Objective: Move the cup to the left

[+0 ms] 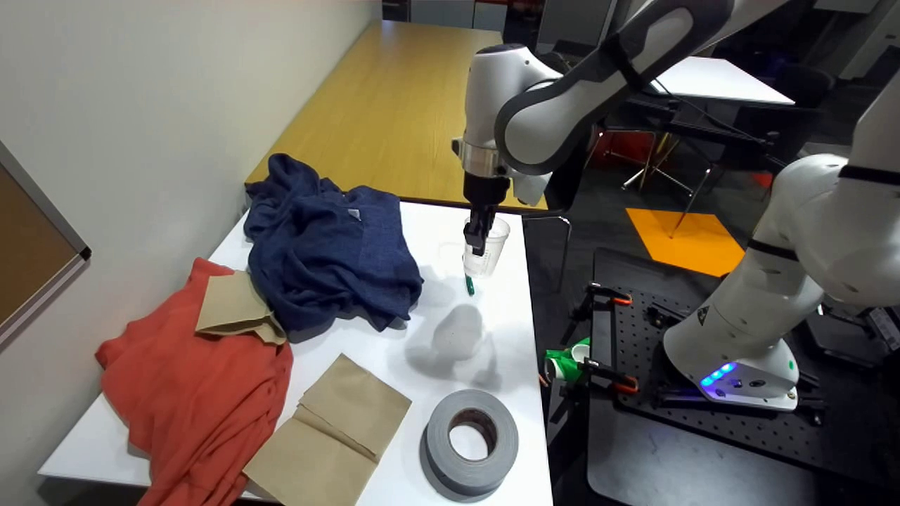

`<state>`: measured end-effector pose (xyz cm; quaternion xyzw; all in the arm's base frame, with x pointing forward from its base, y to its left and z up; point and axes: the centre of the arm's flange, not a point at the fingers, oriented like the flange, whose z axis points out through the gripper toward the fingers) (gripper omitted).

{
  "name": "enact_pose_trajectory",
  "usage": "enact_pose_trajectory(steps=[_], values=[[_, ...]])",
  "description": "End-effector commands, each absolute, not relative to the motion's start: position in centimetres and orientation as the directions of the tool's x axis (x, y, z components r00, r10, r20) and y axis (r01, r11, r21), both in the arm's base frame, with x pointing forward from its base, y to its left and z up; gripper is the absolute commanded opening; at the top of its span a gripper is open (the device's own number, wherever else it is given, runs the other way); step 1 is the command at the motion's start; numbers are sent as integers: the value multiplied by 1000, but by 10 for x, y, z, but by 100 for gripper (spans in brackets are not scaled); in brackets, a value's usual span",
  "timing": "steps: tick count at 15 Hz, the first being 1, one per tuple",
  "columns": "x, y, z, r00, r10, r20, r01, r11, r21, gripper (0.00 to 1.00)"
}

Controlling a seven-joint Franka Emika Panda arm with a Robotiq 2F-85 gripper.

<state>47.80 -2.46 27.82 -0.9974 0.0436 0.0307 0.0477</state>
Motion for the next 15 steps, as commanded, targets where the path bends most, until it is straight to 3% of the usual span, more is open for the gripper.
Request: enact_pose_trajectory(steps=[1, 15], values=[[465, 23, 272, 996, 27, -87, 17, -993, -113, 1], [484, 114, 216, 931, 362, 46, 365, -928, -77, 1]])
